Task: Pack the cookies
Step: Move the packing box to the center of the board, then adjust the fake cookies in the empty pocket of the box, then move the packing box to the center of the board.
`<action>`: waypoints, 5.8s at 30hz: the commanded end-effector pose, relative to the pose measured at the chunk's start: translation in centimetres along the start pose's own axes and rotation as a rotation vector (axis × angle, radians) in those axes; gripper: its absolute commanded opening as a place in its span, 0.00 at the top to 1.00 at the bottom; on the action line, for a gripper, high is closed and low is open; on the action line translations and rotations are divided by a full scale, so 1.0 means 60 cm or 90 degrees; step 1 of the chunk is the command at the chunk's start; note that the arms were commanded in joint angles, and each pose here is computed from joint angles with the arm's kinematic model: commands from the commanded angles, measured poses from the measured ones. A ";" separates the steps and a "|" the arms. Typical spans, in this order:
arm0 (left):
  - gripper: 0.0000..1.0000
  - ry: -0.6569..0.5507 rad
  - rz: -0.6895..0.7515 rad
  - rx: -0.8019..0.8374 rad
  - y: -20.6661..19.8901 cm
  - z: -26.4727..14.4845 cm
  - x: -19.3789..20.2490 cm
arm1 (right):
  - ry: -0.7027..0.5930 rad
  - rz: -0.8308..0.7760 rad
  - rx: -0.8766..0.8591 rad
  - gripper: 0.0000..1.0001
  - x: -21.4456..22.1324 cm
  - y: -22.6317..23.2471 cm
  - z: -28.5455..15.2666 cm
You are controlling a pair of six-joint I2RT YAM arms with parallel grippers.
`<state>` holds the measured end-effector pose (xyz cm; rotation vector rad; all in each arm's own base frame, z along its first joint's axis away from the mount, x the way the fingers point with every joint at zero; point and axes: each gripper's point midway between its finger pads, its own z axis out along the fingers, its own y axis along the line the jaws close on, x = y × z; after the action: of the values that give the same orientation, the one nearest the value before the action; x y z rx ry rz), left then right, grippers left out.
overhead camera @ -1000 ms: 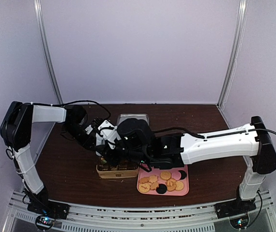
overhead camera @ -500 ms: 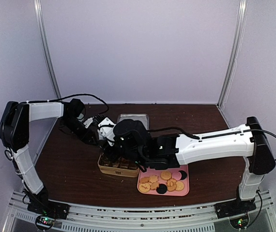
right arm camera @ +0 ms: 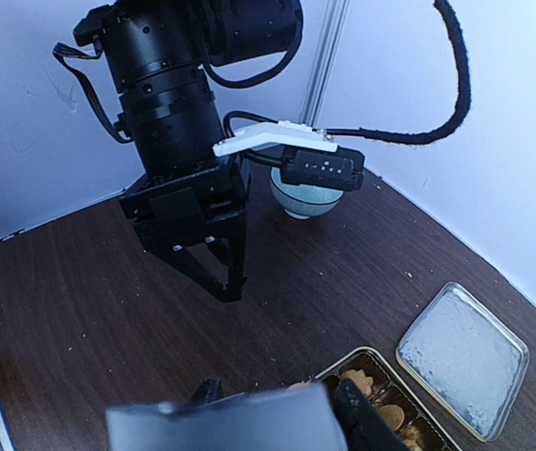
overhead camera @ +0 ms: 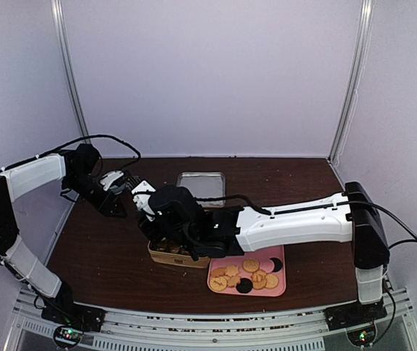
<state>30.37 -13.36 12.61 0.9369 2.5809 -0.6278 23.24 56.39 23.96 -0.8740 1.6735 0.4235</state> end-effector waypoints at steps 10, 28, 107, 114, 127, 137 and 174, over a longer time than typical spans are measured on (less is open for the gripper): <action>0.54 -0.036 0.031 -0.001 -0.008 -0.024 0.005 | -0.013 0.002 0.054 0.63 -0.019 -0.039 0.016; 0.55 -0.046 0.026 0.017 -0.013 -0.023 0.000 | -0.046 0.050 0.008 0.63 -0.032 -0.044 -0.008; 0.58 -0.050 0.019 0.013 -0.004 -0.044 0.006 | -0.039 0.042 -0.019 0.63 -0.013 -0.049 0.018; 0.58 -0.051 0.018 0.014 -0.004 -0.047 0.007 | -0.044 0.047 -0.008 0.62 -0.020 -0.062 0.029; 0.60 -0.052 0.018 0.023 -0.008 -0.045 0.009 | -0.051 0.052 0.003 0.63 -0.030 -0.075 0.039; 0.60 -0.053 0.017 0.028 -0.008 -0.044 0.009 | -0.054 0.054 0.022 0.66 -0.034 -0.098 0.040; 0.60 -0.011 0.077 0.109 -0.051 0.130 -0.001 | 0.009 0.206 0.183 0.62 0.127 -0.311 -0.191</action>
<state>28.77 -18.21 7.62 1.0655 2.5239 -0.8483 28.24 35.53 21.61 -0.5098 1.8514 0.3568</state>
